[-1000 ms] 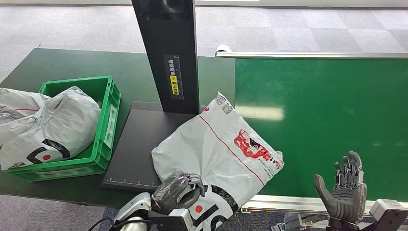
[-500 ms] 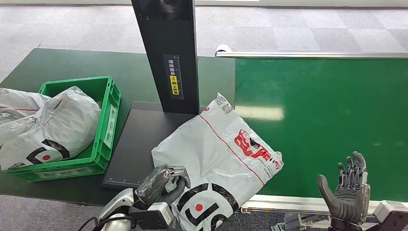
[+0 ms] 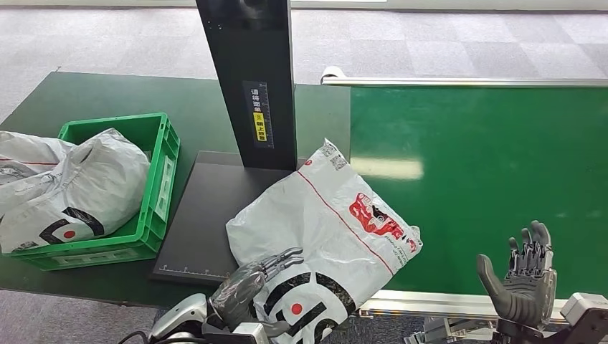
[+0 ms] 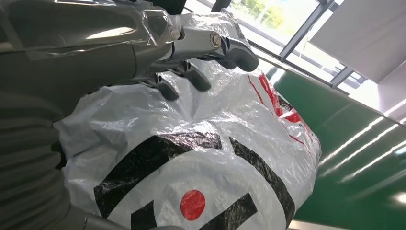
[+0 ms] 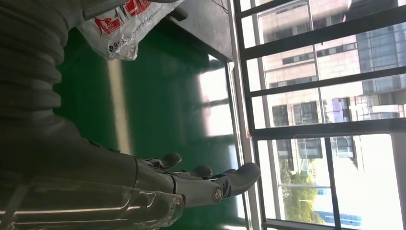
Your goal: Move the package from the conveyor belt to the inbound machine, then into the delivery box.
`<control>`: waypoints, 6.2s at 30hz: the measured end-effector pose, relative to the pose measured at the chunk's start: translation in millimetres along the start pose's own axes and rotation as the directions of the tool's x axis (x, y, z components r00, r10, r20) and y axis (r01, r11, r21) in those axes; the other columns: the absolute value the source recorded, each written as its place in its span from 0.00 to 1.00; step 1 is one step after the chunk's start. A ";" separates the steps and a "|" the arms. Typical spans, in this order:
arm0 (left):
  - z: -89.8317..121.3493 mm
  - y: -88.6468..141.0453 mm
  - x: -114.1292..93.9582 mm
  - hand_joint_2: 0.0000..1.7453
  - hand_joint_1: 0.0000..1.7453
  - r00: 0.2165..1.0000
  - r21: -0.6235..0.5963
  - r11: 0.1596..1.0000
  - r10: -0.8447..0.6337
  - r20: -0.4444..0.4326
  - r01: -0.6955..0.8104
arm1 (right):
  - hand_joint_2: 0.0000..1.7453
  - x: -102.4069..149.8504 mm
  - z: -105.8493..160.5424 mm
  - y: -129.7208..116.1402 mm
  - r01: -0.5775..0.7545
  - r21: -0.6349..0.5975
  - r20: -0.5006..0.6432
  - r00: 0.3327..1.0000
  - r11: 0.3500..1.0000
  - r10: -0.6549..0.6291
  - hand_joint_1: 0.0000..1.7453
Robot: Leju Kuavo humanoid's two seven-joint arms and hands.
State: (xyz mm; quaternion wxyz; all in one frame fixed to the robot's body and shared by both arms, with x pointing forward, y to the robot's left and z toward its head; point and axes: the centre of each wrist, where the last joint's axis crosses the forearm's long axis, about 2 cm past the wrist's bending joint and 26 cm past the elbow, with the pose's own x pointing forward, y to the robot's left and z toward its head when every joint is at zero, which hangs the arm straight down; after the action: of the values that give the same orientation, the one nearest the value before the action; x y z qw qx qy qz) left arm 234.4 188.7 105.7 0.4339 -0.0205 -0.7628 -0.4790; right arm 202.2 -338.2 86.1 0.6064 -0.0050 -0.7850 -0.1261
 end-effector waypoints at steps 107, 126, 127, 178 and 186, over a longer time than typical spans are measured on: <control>-86.9 -42.2 -3.3 1.00 1.00 0.894 -0.090 0.898 -0.438 -0.096 0.431 | 1.00 8.7 10.6 5.6 0.033 -0.097 0.056 0.998 0.995 -0.028 0.00; -85.6 -38.3 -0.9 1.00 1.00 0.980 -0.122 0.975 -0.193 -0.039 0.187 | 1.00 8.7 10.6 5.3 0.038 -0.108 0.058 0.998 0.993 -0.032 0.00; -83.6 -36.7 0.3 1.00 1.00 0.992 -0.123 0.985 -0.124 -0.024 0.120 | 1.00 8.7 10.7 5.1 0.037 -0.112 0.058 0.998 0.993 -0.031 0.00; 98.2 263.8 -111.7 1.00 0.00 0.162 0.069 0.209 -0.465 -0.870 0.975 | 1.00 14.6 -2.0 -0.5 0.075 -0.171 0.124 0.991 0.982 -0.054 0.00; 80.5 222.6 -125.7 1.00 0.00 -0.013 -0.146 0.305 -0.399 -0.917 0.941 | 1.00 12.1 -4.6 -3.3 0.056 -0.154 0.109 0.993 0.986 -0.039 0.00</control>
State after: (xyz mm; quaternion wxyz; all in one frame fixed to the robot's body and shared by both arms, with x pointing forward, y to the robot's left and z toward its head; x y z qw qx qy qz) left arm 360.4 417.5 165.4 0.4075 0.7369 -0.4252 -0.3319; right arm 202.8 -344.1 98.0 0.5587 -0.0406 -0.8035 -0.2015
